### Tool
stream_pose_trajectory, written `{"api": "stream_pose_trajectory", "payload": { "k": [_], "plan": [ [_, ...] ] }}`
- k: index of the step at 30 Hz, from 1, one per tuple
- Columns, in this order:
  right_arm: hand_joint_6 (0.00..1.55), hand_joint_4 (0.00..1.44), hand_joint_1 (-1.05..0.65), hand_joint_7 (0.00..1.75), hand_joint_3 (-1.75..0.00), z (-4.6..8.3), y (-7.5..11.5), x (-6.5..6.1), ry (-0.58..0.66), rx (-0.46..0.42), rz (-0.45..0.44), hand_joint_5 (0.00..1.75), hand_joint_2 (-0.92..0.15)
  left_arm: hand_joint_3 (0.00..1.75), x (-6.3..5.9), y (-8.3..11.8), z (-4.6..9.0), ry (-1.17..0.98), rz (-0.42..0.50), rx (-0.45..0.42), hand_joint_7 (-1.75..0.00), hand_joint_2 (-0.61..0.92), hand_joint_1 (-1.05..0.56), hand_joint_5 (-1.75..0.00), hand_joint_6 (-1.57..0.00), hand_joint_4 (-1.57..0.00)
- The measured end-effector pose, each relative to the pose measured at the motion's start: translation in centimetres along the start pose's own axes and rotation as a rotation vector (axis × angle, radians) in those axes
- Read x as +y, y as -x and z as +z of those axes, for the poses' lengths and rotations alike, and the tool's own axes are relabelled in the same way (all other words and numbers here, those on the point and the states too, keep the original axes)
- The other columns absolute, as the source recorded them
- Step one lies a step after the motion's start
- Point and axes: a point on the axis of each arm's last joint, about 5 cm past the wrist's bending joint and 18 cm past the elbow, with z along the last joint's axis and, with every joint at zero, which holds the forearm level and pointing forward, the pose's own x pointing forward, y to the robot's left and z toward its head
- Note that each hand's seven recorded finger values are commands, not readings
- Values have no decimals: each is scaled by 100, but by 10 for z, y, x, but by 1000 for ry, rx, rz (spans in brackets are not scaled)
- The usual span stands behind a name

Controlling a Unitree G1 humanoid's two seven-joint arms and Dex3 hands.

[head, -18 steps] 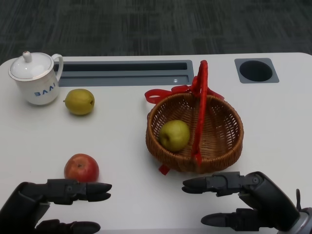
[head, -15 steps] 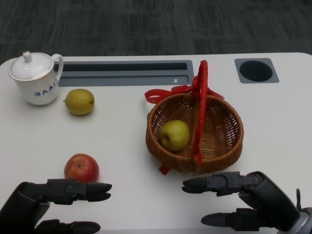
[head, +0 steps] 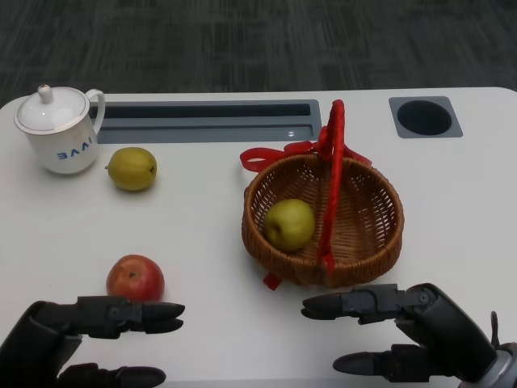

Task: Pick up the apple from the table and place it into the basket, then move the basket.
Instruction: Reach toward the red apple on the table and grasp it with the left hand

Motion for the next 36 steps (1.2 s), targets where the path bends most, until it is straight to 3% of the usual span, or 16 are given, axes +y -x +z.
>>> {"api": "stream_pose_trajectory", "payload": {
  "k": [3, 10, 20, 24, 27, 36],
  "plan": [
    [77, 83, -29, 0, 0, 0, 0, 0, -1, 1, 0, 0, -87, 0, 0, 0, 2, -32, 3, -14, 0, 77, -40, 0, -87, -94],
    [78, 83, -29, 0, 0, 0, 0, 0, -1, 2, 0, 0, -87, 0, 7, -3, 11, -321, 73, -101, 0, 75, -65, 0, -44, -44],
    [77, 82, -30, 0, 0, 0, 0, 0, 0, 3, 1, 0, -87, 1, 29, -18, -3, -523, 118, -137, 0, 73, -76, 0, -32, -36],
    [77, 82, -30, 0, 0, 0, 0, 0, -1, 3, 0, 0, -87, 0, 31, -28, -14, -566, 90, -96, 0, 72, -85, 0, -24, -28],
    [77, 82, -30, 0, 0, 0, 0, 0, -1, 3, 0, 0, -88, 0, 30, -35, -24, -566, 58, -44, -1, 70, -82, -1, -24, -28],
    [77, 83, -30, 0, 0, 0, 1, 0, -4, 5, -3, 0, -88, 1, 14, -53, -55, -536, -20, 146, -2, 71, -80, -3, -29, -33]
  ]
}}
